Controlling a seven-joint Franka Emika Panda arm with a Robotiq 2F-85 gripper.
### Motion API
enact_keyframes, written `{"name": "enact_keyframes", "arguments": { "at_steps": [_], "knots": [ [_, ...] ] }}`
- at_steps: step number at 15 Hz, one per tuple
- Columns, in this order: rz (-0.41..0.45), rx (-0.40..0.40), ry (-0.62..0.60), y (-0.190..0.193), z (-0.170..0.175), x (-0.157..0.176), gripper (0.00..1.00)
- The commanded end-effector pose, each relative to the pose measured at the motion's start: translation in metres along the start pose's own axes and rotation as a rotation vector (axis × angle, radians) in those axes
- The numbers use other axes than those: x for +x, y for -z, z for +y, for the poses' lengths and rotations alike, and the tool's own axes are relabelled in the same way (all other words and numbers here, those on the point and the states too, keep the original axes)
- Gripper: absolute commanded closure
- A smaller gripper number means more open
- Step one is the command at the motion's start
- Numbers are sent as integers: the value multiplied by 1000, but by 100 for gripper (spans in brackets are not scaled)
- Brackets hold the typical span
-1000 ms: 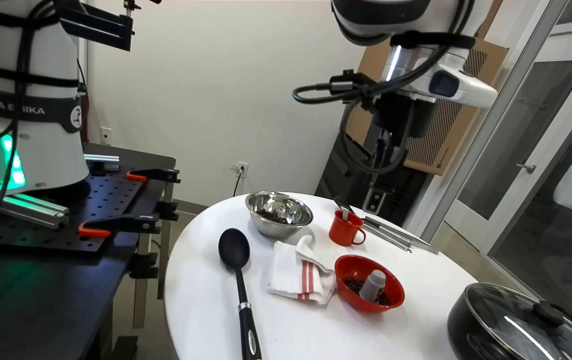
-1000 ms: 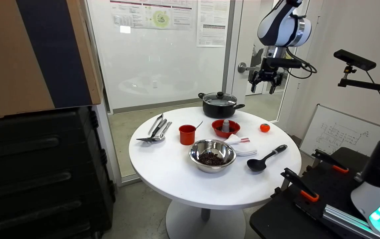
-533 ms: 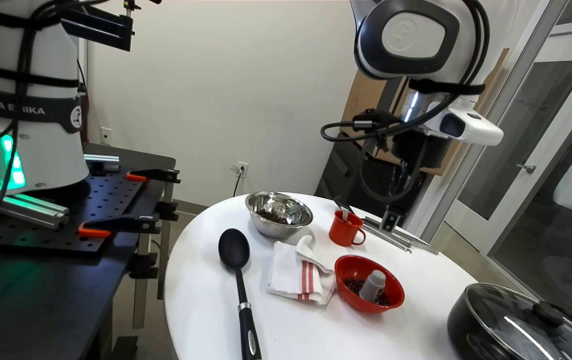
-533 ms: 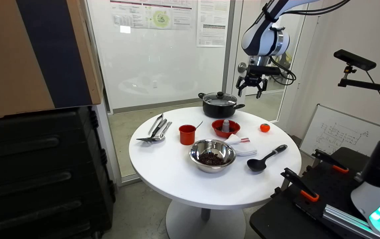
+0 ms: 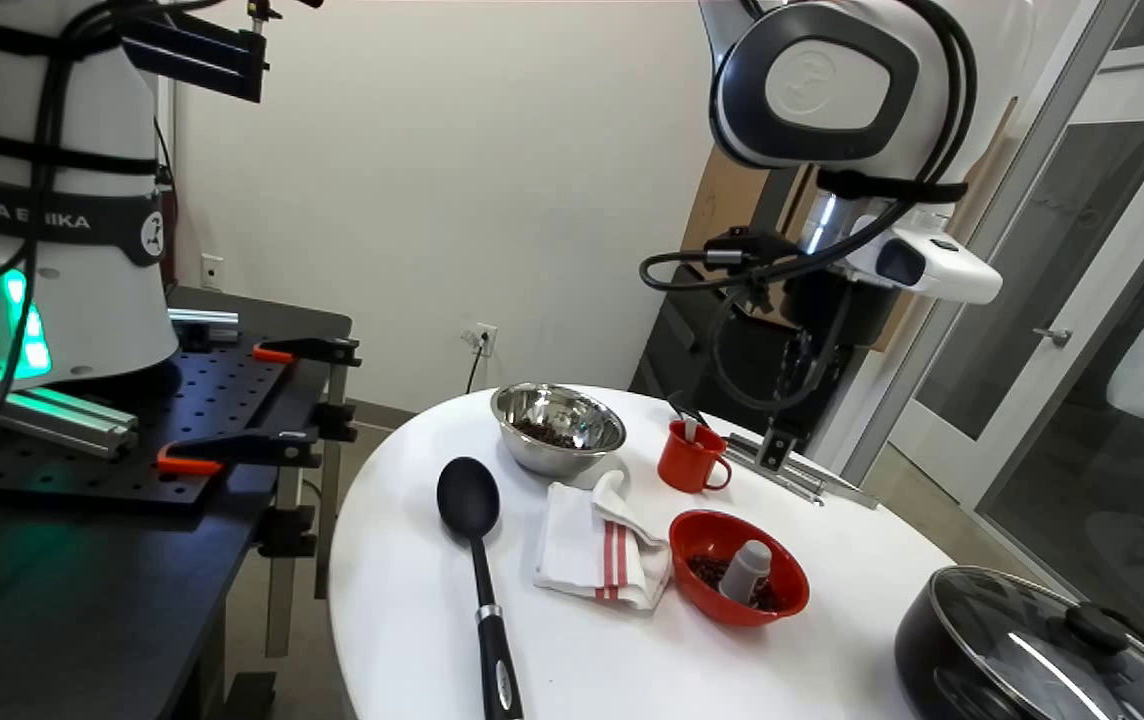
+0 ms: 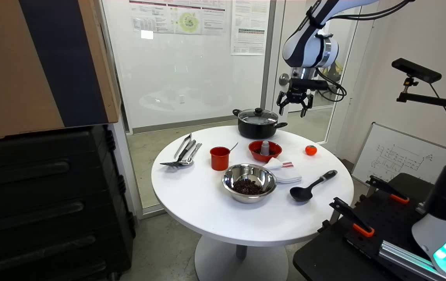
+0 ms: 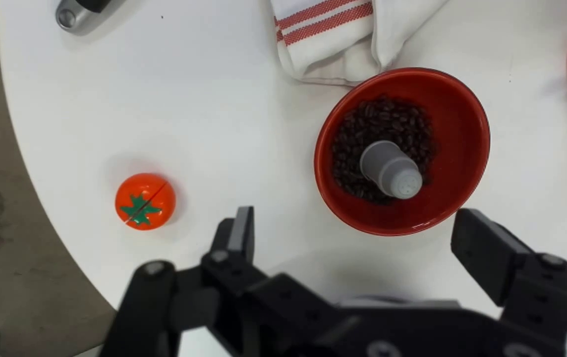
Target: Put the grey cup in the red bowl on the table
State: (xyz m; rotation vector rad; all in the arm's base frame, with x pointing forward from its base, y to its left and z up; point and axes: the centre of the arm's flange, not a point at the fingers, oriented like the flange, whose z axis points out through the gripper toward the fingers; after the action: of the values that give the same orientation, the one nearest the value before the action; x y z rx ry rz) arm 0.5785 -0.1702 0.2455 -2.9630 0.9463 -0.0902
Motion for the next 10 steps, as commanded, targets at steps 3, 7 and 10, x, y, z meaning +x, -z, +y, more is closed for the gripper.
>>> {"name": "enact_keyframes", "arguments": {
  "at_steps": [3, 7, 10],
  "knots": [
    [7, 11, 20, -10, -6, 3, 0],
    [-12, 29, 68, -33, -26, 11, 0],
    [-22, 21, 83, -53, -43, 19, 0]
  ]
}}
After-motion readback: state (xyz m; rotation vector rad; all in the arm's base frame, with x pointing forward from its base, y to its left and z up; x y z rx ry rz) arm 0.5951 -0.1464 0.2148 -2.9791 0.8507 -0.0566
